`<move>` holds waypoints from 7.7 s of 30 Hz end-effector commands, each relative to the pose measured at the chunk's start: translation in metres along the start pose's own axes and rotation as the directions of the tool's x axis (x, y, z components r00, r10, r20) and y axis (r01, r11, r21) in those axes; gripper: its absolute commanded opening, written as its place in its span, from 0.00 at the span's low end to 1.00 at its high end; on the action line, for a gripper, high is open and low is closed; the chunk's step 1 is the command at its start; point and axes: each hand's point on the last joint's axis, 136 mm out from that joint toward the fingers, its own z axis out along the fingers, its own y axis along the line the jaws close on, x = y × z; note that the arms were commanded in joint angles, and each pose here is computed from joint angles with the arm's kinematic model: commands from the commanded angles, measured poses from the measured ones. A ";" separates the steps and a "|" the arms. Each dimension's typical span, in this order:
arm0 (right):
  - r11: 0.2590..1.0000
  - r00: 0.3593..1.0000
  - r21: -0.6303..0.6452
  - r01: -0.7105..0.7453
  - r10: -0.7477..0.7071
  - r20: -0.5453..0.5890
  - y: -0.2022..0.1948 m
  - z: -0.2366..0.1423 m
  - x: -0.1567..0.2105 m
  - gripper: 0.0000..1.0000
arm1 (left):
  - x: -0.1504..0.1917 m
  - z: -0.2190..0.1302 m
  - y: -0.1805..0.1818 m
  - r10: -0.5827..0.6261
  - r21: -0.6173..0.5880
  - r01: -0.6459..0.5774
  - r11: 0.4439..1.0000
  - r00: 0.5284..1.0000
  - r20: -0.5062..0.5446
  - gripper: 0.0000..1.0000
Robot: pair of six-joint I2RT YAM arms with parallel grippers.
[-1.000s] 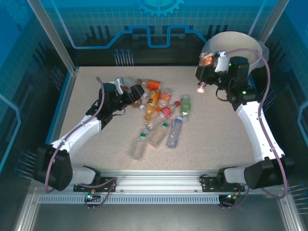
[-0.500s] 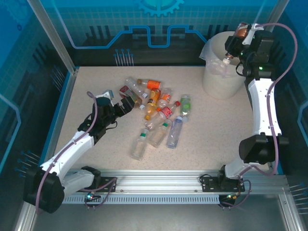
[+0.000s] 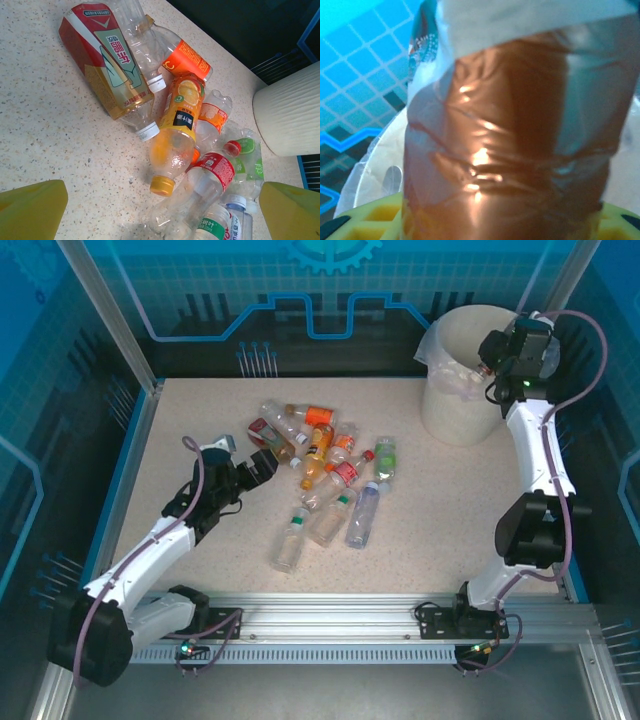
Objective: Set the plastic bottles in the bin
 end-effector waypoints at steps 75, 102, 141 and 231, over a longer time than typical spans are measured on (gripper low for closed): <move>0.886 0.677 -0.313 0.342 -0.464 -0.572 0.068 -0.099 0.295 1.00 | 0.016 0.014 0.026 -0.035 -0.124 0.026 0.992 0.997 -0.070 0.99; 0.849 0.456 -0.210 0.486 -0.451 -0.767 0.036 -0.024 0.400 0.70 | 0.022 0.019 0.036 -0.043 -0.172 0.025 0.985 0.994 -0.103 0.99; 0.859 0.820 -0.274 0.432 -0.501 -0.278 0.081 -0.091 0.194 0.34 | 0.019 0.022 0.009 -0.039 -0.044 0.034 0.998 0.993 -0.114 0.99; 0.989 1.000 -0.148 0.011 -0.014 -0.024 0.066 -0.058 -0.019 1.00 | 0.040 0.019 0.048 -0.080 -0.238 0.036 0.971 0.981 -0.178 0.99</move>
